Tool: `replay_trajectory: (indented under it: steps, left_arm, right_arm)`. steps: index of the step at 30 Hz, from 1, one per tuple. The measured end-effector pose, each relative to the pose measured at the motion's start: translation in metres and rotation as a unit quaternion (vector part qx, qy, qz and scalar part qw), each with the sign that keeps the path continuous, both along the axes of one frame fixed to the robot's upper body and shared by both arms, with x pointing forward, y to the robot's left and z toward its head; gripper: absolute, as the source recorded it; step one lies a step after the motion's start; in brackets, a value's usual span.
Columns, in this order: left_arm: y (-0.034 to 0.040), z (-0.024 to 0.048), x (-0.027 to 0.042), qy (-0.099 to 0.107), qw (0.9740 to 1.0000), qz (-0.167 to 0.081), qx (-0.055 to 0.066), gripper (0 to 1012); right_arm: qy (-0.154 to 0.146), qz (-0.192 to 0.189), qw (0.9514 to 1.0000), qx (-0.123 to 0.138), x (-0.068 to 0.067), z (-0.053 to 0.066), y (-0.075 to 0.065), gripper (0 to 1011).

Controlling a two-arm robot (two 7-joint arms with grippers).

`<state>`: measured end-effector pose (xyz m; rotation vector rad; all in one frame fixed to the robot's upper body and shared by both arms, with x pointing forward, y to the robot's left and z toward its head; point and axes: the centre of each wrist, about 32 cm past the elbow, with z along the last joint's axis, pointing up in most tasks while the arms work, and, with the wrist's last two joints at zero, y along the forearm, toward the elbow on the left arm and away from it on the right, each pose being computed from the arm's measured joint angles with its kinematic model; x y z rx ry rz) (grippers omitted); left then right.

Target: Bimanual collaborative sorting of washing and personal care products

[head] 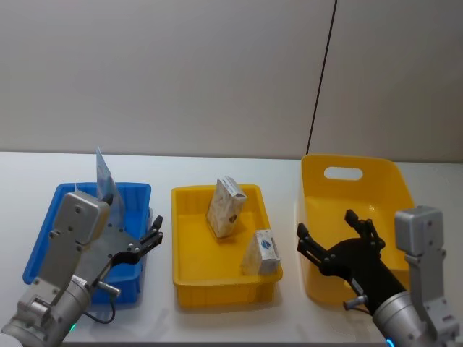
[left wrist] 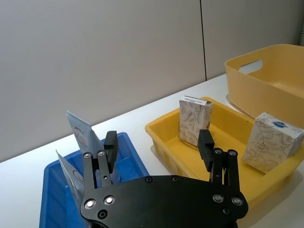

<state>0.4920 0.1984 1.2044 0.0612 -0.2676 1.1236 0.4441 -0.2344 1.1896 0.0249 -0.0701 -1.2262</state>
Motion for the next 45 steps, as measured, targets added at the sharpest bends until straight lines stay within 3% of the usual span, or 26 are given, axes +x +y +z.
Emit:
replay_trajectory:
  steps: [10,20,37,45]
  left_arm:
    - [0.0000,0.0000,0.0000,0.000,1.0000,0.000,0.000,1001]
    - [0.0000,0.0000,0.0000,0.000,1.0000,0.000,0.000,1001]
    - [0.0000,0.0000,0.0000,0.000,1.0000,0.000,0.000,1001]
    - [0.0000,0.0000,0.0000,0.000,1.0000,0.000,0.000,1001]
  right_arm:
    - [0.023,0.009,0.9997,-0.001,0.006,0.006,0.017,1004]
    - [0.079,0.013,0.9968,-0.001,0.018,0.009,0.038,1004]
    - [0.188,-0.011,0.9821,-0.002,0.039,0.005,0.065,1004]
    - [0.213,-0.015,0.9770,-0.004,0.047,0.004,0.073,1004]
